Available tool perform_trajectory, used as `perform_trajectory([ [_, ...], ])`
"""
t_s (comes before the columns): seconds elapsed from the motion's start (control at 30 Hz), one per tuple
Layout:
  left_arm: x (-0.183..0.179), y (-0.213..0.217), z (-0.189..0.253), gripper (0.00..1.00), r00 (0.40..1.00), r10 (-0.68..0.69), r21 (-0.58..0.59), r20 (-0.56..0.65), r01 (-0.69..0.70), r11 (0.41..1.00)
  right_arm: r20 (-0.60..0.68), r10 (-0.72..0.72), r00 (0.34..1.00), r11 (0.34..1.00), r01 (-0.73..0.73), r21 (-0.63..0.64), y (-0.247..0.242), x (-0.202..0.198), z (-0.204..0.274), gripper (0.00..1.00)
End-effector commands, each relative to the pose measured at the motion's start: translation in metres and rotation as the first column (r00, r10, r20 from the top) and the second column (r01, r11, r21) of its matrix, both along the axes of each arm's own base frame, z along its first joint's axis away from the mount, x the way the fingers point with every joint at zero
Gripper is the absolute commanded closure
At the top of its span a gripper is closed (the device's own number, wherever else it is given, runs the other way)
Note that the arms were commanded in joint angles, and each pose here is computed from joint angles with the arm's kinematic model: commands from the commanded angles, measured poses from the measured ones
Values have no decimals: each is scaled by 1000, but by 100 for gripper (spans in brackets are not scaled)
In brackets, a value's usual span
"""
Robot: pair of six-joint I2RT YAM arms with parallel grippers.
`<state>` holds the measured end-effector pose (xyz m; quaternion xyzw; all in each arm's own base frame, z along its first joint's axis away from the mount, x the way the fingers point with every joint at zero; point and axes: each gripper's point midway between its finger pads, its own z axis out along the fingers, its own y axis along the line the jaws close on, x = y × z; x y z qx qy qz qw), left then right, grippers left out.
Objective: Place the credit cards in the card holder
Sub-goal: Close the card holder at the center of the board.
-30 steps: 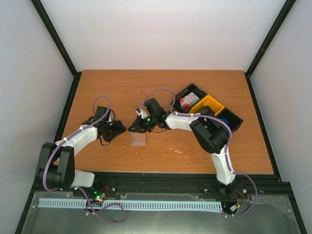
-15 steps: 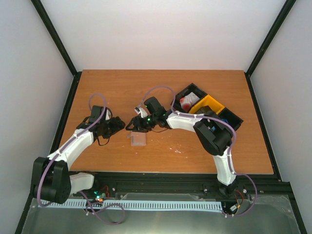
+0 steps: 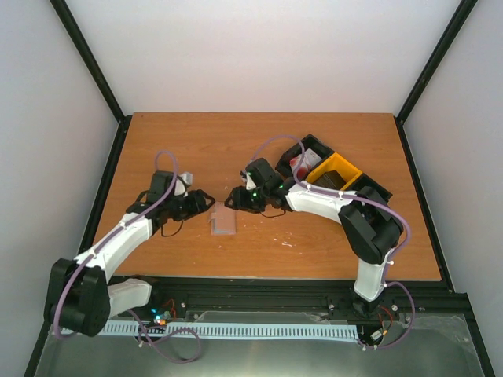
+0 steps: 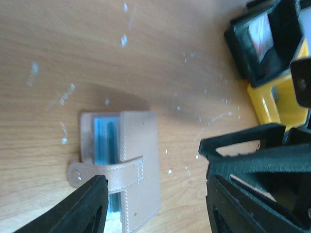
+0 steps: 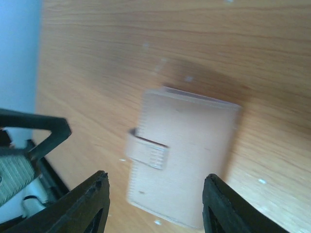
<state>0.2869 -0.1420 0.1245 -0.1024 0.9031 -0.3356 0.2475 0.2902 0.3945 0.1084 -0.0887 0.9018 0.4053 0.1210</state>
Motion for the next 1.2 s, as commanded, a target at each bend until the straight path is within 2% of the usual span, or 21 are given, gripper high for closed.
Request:
perform_trajectory([
  [0.0, 0, -22, -8, 44, 997, -82, 67, -14, 83, 994, -48, -81, 996, 975, 69, -210, -36, -5, -42, 48],
  [0.1, -1, -19, -26, 45, 995, -57, 130, -82, 67, 989, -88, -65, 994, 973, 43, -227, -35, -10, -53, 48],
  [0.33, -14, -8, -64, 56, 976, -22, 206, -215, 67, 976, -153, -2, 988, 979, -30, -204, -20, -15, -68, 49],
  [0.53, -21, -4, -87, 56, 952, -5, 240, -306, 82, 967, -195, 20, 981, 977, -61, -204, -12, -18, -79, 49],
  [0.73, -22, 10, -98, 56, 940, 60, 314, -334, 51, 948, -238, 11, 971, 976, -62, -208, -12, -22, -86, 50],
  [0.97, -26, 2, -108, 63, 932, 17, 279, -363, 91, 956, -267, 60, 962, 984, -103, -147, -1, -29, -90, 50],
  [1.17, -26, -4, -111, 67, 929, -14, 253, -371, 115, 961, -277, 130, 952, 990, -138, -10, 15, -37, -89, 51],
])
